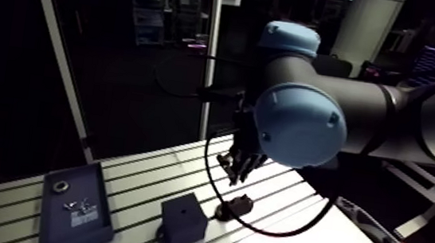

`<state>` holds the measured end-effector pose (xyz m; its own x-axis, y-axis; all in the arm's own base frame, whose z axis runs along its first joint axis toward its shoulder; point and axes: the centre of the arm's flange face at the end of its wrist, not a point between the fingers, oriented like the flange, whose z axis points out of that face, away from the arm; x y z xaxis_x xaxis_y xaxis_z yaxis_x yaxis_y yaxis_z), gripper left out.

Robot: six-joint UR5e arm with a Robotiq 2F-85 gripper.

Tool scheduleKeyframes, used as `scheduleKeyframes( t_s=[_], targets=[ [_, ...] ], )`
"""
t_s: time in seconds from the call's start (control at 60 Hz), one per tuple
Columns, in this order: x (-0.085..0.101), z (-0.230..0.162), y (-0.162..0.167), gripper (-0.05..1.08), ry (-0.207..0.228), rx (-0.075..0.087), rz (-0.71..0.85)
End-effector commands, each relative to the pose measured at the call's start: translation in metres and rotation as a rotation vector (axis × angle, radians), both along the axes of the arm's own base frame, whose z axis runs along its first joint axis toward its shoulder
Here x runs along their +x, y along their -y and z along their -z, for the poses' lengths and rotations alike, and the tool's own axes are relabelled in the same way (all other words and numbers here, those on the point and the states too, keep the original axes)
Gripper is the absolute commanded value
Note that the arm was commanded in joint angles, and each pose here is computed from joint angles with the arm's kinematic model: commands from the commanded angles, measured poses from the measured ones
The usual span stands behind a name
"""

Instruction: Pick up the M10 bolt and insert it into the hole until fully seated.

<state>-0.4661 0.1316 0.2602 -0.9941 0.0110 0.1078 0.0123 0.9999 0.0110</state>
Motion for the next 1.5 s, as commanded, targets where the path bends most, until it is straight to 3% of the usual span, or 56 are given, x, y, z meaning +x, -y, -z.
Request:
scheduleKeyframes(
  t_s=[0.017,0.117,0.217,0.533,0.617,0.65,0.783,1.0,1.183,1.25,1.383,1.5],
  targets=[
    [-0.004,-0.029,-0.001,1.08,0.004,-0.002,0.015],
    [-0.006,-0.047,-0.003,1.08,0.064,-0.04,0.027],
    [-0.01,-0.06,-0.005,1.08,0.101,-0.06,0.05],
    [-0.019,-0.089,0.001,1.08,0.153,-0.086,0.068],
    [-0.02,-0.091,0.005,1.08,0.17,-0.08,0.06],
    [-0.02,-0.091,0.011,1.08,0.193,-0.062,0.058],
    [-0.025,-0.095,0.034,1.08,0.235,-0.031,0.046],
    [-0.031,-0.105,0.062,1.08,0.263,-0.025,0.016],
    [-0.031,-0.105,0.077,1.08,0.27,-0.029,0.013],
    [-0.03,-0.101,0.082,1.08,0.29,-0.038,0.021],
    [-0.03,-0.091,0.089,1.08,0.329,-0.074,0.034],
    [-0.031,-0.087,0.097,1.08,0.338,-0.076,0.024]
  ],
)
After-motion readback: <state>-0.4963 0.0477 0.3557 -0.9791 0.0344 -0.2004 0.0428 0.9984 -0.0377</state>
